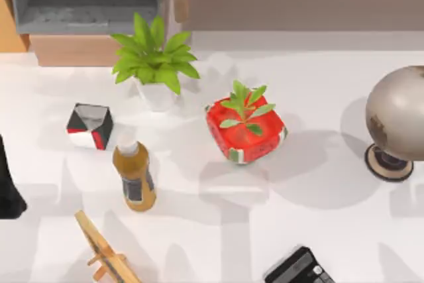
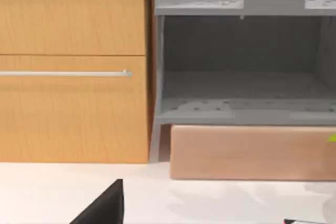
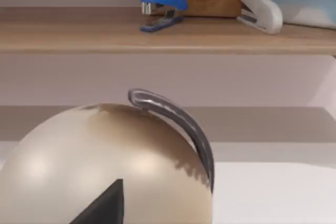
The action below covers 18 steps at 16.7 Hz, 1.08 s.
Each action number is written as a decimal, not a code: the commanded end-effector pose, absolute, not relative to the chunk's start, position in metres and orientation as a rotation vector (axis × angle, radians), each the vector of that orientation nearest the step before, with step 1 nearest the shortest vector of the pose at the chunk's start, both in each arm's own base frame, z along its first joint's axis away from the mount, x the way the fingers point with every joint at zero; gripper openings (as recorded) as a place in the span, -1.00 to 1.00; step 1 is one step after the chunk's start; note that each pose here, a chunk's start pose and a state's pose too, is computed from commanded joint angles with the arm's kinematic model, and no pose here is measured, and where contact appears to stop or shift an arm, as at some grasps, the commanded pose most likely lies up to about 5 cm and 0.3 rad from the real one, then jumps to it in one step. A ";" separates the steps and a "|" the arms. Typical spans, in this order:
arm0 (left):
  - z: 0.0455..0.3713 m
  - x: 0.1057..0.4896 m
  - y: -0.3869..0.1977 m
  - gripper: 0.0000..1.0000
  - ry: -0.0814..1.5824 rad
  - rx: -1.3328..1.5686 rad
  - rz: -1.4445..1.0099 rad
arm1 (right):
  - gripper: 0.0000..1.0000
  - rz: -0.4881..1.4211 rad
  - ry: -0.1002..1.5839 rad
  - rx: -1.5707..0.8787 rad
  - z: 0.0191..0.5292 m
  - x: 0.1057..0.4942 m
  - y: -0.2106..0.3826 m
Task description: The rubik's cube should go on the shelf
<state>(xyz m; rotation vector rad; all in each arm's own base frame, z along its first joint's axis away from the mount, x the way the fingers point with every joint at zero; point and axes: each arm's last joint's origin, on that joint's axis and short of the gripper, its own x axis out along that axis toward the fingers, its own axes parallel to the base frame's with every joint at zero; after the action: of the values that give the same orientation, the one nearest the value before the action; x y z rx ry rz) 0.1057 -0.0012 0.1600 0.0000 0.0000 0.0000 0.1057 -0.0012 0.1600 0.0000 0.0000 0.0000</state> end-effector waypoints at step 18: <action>0.247 0.233 0.038 1.00 0.010 0.715 -0.047 | 1.00 0.000 0.000 0.000 0.160 0.106 -0.001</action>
<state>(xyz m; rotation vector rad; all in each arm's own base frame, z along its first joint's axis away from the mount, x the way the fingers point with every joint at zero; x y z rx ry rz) 0.2329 0.0382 0.2465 0.7145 0.0101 -0.0469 0.1057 -0.0012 0.1600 0.0000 0.0000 0.0000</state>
